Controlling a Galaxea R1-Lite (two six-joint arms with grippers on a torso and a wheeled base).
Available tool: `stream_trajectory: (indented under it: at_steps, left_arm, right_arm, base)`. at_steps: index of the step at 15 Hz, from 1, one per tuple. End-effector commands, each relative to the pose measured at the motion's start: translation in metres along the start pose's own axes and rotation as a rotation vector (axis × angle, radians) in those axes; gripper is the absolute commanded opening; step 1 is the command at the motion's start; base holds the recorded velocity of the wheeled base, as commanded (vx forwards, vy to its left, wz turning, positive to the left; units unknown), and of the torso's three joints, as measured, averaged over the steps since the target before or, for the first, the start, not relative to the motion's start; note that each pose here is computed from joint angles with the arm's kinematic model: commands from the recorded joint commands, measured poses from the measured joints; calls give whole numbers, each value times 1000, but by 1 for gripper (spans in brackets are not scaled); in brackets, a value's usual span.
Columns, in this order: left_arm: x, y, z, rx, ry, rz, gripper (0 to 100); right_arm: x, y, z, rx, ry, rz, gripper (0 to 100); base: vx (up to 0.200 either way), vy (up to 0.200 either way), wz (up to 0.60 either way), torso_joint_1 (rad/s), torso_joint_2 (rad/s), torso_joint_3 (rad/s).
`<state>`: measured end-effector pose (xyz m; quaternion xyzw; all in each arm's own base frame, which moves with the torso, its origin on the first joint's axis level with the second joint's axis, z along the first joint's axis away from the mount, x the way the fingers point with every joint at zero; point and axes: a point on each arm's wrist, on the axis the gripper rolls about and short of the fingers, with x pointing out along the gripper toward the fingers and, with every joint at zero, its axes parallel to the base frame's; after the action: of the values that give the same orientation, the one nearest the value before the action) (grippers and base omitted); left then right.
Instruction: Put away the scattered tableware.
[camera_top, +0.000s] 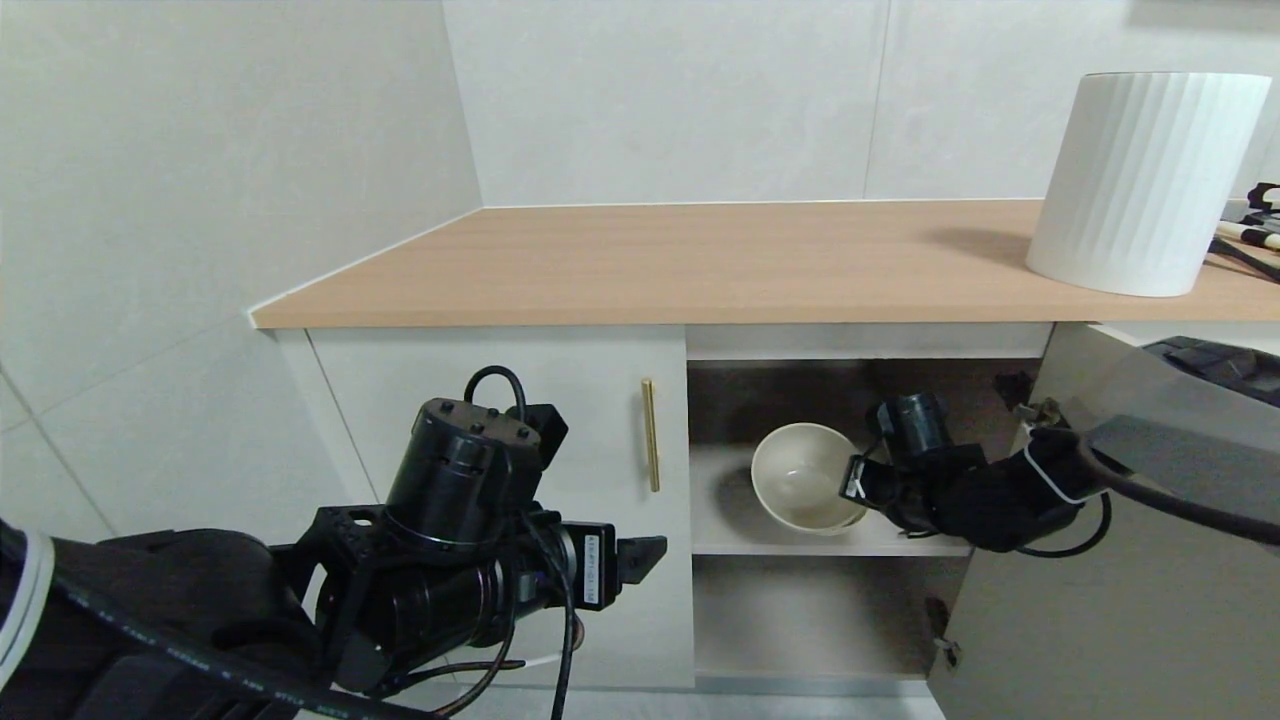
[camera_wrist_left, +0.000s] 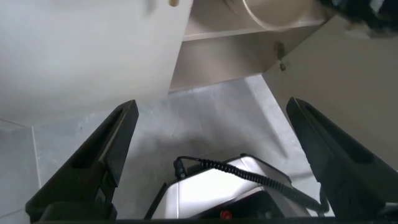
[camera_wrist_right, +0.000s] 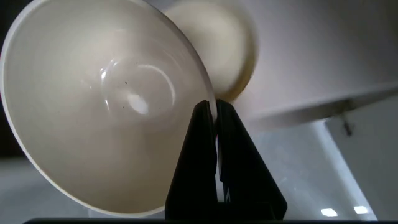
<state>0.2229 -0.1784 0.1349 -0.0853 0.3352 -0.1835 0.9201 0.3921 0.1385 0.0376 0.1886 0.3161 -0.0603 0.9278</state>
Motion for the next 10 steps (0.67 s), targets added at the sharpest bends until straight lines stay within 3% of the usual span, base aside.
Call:
stream_trajectory:
  at_steps: [1,10]
  left_arm:
    - [0,0,0,0,-3,0,100]
    - [0,0,1,-2,-4,-1,100]
  right_arm:
    - [20,-9,2,17,-12,-41,0]
    - [46,-20,9,41,-42,-83,0]
  base:
    - [0,0,0,0,0,0]
    - [0,0,0,0,0,0]
